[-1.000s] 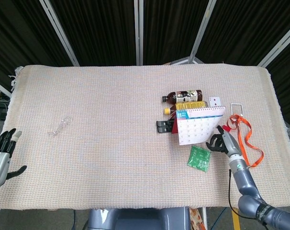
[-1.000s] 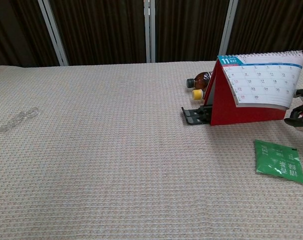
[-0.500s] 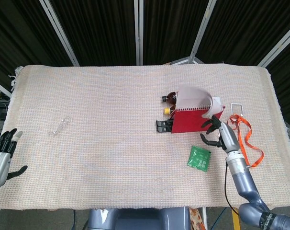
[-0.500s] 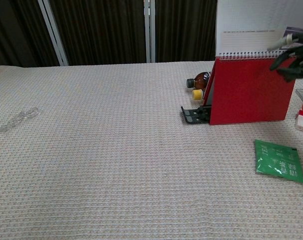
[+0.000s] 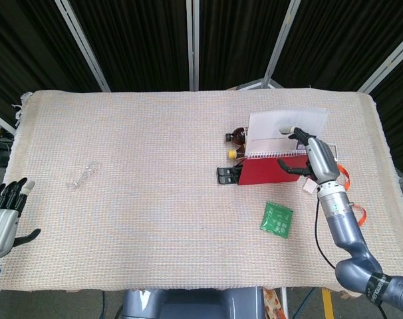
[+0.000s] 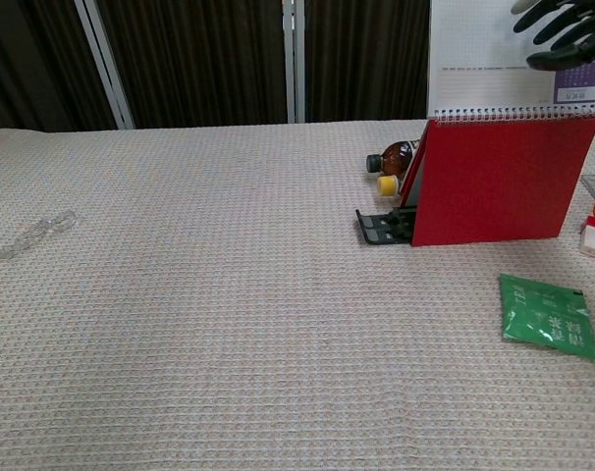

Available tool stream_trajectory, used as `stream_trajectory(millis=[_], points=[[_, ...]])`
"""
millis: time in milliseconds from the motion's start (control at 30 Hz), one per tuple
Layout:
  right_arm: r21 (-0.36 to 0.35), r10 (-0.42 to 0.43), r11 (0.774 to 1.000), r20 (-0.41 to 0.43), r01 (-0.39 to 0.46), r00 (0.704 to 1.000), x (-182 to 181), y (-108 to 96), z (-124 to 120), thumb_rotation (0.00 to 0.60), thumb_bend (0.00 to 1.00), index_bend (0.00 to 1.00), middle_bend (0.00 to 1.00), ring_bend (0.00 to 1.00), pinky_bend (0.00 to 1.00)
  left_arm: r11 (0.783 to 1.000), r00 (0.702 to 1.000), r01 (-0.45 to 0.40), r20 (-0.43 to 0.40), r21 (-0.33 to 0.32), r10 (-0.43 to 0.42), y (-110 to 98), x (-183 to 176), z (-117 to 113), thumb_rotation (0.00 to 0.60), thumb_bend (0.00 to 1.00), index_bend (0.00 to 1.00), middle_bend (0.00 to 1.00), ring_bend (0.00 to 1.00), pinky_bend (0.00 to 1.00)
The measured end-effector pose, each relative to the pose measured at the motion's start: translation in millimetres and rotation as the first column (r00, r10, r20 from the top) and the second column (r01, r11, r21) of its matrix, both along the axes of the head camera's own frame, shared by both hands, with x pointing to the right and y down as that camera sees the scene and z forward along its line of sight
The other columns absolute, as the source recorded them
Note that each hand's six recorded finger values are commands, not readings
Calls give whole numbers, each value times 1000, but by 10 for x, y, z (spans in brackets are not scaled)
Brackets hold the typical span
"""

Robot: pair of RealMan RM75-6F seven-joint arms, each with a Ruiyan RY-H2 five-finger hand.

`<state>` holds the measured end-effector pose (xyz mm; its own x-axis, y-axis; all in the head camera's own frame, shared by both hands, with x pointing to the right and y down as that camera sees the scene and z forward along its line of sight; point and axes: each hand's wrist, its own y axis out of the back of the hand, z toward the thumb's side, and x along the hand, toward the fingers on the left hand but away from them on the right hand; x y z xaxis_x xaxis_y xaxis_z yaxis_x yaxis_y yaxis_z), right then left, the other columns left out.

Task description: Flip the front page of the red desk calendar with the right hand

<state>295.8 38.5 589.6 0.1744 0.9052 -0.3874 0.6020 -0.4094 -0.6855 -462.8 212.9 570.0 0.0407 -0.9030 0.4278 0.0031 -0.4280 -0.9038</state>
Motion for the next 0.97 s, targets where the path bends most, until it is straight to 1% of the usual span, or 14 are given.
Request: stream_trajectory(millis=[100, 167, 267, 400, 467, 533, 633, 700, 733, 833, 867, 933, 967], points=[[-44, -44, 998, -57, 41, 997, 8, -40, 146, 600, 138, 197, 150, 124, 118, 1000, 1000, -2, 0, -4, 2, -9, 12, 16, 600, 0, 0, 0, 0, 0], [-89, -75, 994, -89, 67, 993, 14, -34, 285, 600, 134, 189, 147, 119, 118, 1000, 1000, -5, 6, -8, 5, -12, 18, 30, 600, 0, 0, 0, 0, 0], [-138, -107, 986, -132, 89, 985, 46, -5, 482, 600, 135, 181, 146, 118, 119, 1000, 1000, -13, 16, -16, 14, -13, 37, 63, 600, 0, 0, 0, 0, 0], [-173, -133, 979, -164, 104, 978, 35, 54, 721, 600, 135, 176, 143, 116, 114, 1000, 1000, -12, 14, -21, 12, -20, 41, 83, 600, 0, 0, 0, 0, 0], [-175, -143, 978, -164, 114, 976, 0, 64, 775, 600, 135, 171, 134, 109, 103, 1000, 1000, -8, 11, -22, 8, -22, 35, 82, 600, 0, 0, 0, 0, 0], [-166, -144, 979, -161, 117, 976, -17, 53, 766, 600, 135, 171, 125, 98, 92, 1000, 1000, -6, 9, -22, 6, -25, 28, 79, 600, 0, 0, 0, 0, 0], [-135, -137, 984, -150, 117, 979, -34, 23, 698, 600, 133, 169, 98, 65, 62, 1000, 1000, -7, 8, -22, 8, -23, 29, 77, 600, 0, 0, 0, 0, 0], [-95, -133, 988, -146, 120, 980, -41, -5, 610, 600, 133, 166, 86, 47, 46, 1000, 1000, -8, 6, -21, 8, -22, 30, 74, 600, 0, 0, 0, 0, 0], [-72, -132, 990, -147, 123, 980, -40, -13, 559, 600, 133, 166, 82, 42, 41, 1000, 1000, -8, 5, -20, 8, -21, 29, 71, 600, 0, 0, 0, 0, 0], [26, -137, 989, -158, 143, 978, -5, 0, 339, 600, 134, 156, 58, 17, 26, 1000, 1000, -6, 1, -14, 6, -19, 24, 59, 600, 0, 0, 0, 0, 0], [67, -139, 986, -169, 153, 976, 31, 32, 239, 600, 135, 148, 43, 8, 23, 1000, 1000, -6, -1, -11, 6, -19, 24, 52, 600, 0, 0, 0, 0, 0], [124, -140, 978, -192, 166, 971, 115, 117, 98, 600, 135, 126, 14, 0, 17, 1000, 1000, -7, -4, -4, 7, -18, 26, 40, 600, 0, 0, 0, 0, 0], [152, -136, 973, -217, 171, 967, 206, 213, 24, 600, 136, 111, 4, 0, 11, 1000, 1000, -9, -5, 0, 9, -14, 28, 35, 600, 0, 0, 0, 0, 0]])
